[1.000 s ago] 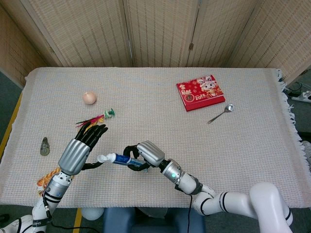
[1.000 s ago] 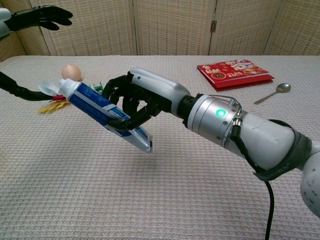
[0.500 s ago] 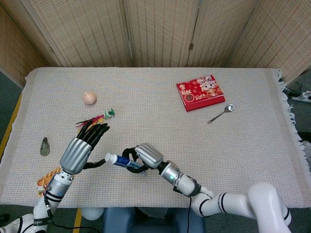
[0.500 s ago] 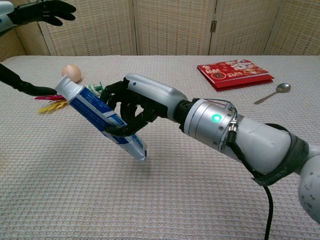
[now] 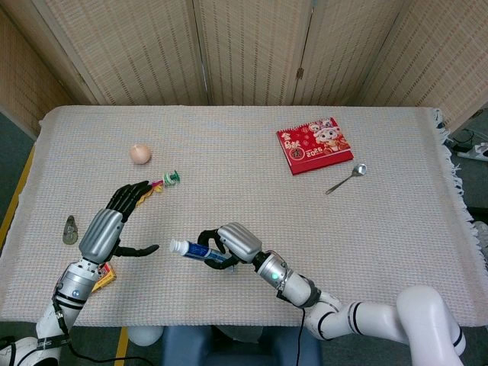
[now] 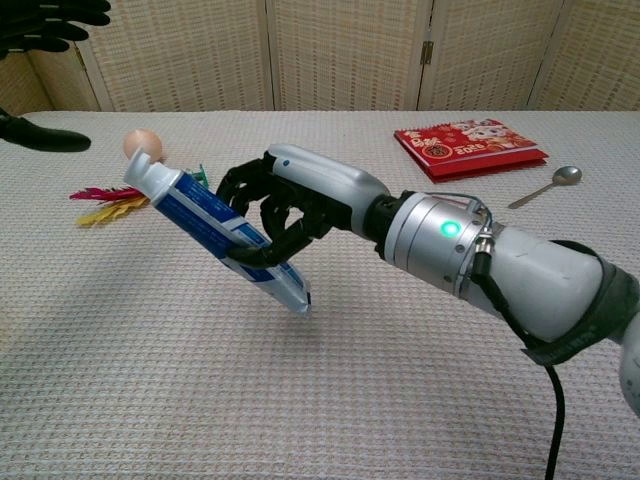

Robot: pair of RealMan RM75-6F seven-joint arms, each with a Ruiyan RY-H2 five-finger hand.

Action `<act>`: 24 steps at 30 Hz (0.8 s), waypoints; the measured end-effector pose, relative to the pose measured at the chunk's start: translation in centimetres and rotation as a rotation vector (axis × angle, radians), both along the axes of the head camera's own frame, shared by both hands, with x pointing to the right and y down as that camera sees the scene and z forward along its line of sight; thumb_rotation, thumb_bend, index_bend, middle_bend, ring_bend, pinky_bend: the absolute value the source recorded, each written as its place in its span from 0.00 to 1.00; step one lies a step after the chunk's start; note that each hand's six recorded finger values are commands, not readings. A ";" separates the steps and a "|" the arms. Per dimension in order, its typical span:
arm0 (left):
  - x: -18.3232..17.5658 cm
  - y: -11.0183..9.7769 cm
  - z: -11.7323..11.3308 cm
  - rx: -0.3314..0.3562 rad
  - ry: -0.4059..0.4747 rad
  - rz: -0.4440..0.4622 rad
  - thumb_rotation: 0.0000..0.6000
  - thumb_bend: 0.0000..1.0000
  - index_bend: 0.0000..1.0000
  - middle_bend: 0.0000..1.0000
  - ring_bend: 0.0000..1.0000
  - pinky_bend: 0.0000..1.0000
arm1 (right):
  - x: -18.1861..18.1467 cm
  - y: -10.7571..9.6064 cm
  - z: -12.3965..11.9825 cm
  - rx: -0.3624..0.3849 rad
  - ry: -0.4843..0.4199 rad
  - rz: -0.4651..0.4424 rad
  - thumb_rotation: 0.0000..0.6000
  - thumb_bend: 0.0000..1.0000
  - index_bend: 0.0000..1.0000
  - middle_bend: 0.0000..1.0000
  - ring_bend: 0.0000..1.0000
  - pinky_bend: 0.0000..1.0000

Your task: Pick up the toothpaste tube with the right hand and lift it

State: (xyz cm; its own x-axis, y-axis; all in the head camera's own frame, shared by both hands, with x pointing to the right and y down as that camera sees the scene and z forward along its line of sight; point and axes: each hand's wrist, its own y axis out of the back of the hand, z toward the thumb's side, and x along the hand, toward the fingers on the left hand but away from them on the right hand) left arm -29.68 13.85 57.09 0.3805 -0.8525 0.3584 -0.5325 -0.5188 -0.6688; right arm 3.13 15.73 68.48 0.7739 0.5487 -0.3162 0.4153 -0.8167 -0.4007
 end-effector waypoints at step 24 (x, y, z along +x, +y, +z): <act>4.1 1.5 1.0 0.001 -0.018 0.131 0.06 0.06 0.11 0.06 0.00 0.00 | -3.5 0.4 -1.9 -0.003 -0.013 -0.006 1.00 0.86 0.79 0.66 0.70 0.53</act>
